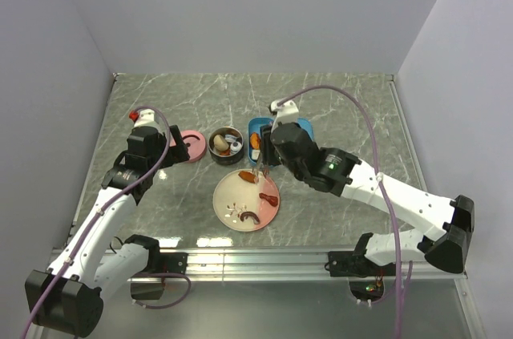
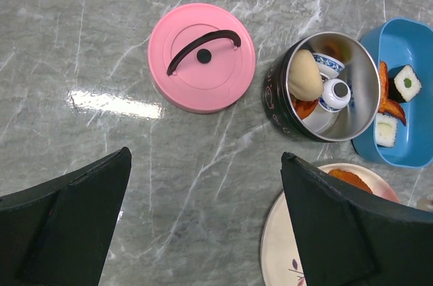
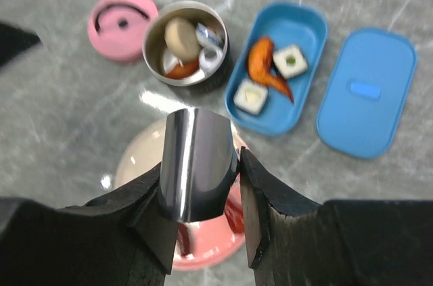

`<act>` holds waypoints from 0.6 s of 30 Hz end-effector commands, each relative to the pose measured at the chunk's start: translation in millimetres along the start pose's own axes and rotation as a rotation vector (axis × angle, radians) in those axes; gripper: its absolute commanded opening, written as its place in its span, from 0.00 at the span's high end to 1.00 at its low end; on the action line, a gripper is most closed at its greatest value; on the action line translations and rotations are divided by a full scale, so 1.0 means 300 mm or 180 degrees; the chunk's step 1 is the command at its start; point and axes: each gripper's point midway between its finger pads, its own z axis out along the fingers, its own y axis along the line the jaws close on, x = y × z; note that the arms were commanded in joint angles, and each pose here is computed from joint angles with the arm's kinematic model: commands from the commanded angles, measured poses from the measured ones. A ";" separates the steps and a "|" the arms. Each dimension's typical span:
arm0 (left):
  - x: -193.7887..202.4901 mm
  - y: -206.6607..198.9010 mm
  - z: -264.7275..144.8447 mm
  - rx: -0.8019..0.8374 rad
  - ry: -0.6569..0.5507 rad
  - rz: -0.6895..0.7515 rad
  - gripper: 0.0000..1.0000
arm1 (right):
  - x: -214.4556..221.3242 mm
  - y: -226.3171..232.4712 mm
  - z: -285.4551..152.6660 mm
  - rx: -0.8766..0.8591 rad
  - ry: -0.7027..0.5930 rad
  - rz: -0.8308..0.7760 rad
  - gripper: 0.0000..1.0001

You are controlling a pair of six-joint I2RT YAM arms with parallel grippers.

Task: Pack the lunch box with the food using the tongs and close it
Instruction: Pick up the food using the clamp

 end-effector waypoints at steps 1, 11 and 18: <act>-0.031 -0.026 -0.020 0.0115 -0.0106 -0.0050 0.00 | 0.036 -0.015 -0.047 -0.0011 0.0008 0.0053 0.57; -0.038 -0.032 -0.031 0.0144 -0.0109 -0.0066 0.01 | 0.133 -0.028 -0.030 -0.0079 0.0127 -0.0076 0.57; -0.033 -0.027 -0.039 0.0135 -0.0112 -0.0086 0.00 | 0.151 -0.033 -0.054 -0.0148 0.0163 -0.0089 0.57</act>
